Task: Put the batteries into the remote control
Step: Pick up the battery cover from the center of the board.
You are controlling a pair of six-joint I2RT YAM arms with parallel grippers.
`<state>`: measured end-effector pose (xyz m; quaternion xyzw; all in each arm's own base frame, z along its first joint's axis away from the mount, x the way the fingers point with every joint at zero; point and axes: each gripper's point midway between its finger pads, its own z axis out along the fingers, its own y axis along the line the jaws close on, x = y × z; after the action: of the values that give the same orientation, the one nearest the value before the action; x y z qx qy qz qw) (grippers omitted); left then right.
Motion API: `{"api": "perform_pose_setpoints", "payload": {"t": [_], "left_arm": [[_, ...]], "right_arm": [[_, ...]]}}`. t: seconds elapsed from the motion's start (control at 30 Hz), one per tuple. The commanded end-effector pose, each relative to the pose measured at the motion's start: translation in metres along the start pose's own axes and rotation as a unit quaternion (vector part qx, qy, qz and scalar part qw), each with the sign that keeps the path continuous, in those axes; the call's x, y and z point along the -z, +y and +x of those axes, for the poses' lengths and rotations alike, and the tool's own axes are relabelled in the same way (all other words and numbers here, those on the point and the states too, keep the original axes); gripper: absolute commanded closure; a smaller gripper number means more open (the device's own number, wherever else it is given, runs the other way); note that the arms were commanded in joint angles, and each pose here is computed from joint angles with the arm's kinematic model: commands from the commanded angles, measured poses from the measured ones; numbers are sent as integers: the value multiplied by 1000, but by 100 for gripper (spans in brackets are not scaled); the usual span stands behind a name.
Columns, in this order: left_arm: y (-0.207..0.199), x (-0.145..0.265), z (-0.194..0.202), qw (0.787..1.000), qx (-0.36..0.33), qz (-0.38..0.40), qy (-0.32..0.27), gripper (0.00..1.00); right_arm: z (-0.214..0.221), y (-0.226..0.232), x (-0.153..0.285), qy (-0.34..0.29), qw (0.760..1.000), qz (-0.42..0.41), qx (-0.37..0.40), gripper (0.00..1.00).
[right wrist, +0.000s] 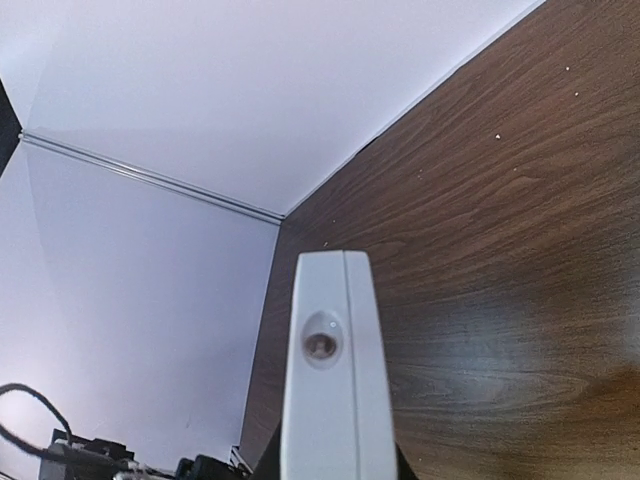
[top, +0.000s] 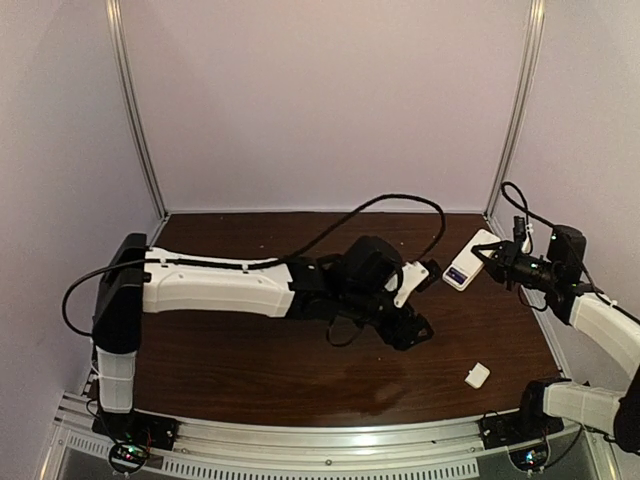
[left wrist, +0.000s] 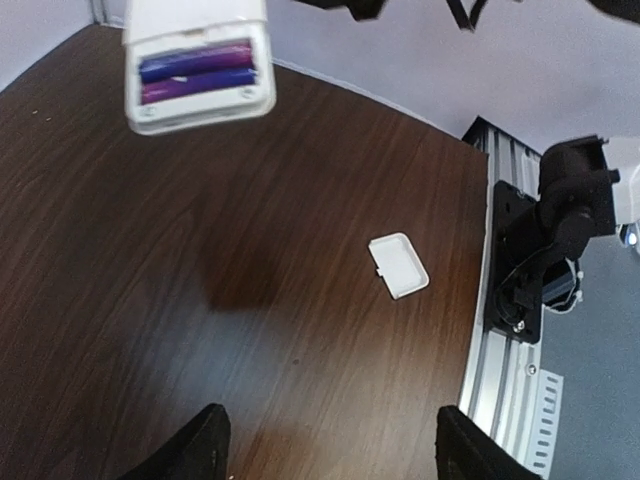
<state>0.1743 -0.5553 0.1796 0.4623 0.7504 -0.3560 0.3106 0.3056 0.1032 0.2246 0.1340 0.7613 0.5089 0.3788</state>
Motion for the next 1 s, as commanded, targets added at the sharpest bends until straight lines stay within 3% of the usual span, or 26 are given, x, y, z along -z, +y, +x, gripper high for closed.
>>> {"api": "perform_pose_setpoints", "payload": {"t": [0.0,0.13,0.37,0.67,0.97], "left_arm": [[-33,-42,11,996,-84,5,36,29],[-54,-80,19,992,-111,30,42,37],[-72,-126,24,986,-157,57,16,37],[-95,-151,44,953,-278,118,-14,42],[-104,-172,66,931,-327,163,-18,52]], "right_arm": [[-13,1,13,-17,1000,11,15,100],[-28,-6,23,-44,998,31,18,100],[-49,-9,39,-82,995,51,29,100],[-47,-11,40,-80,995,50,29,100],[-45,-11,40,-77,996,47,29,100]]}}
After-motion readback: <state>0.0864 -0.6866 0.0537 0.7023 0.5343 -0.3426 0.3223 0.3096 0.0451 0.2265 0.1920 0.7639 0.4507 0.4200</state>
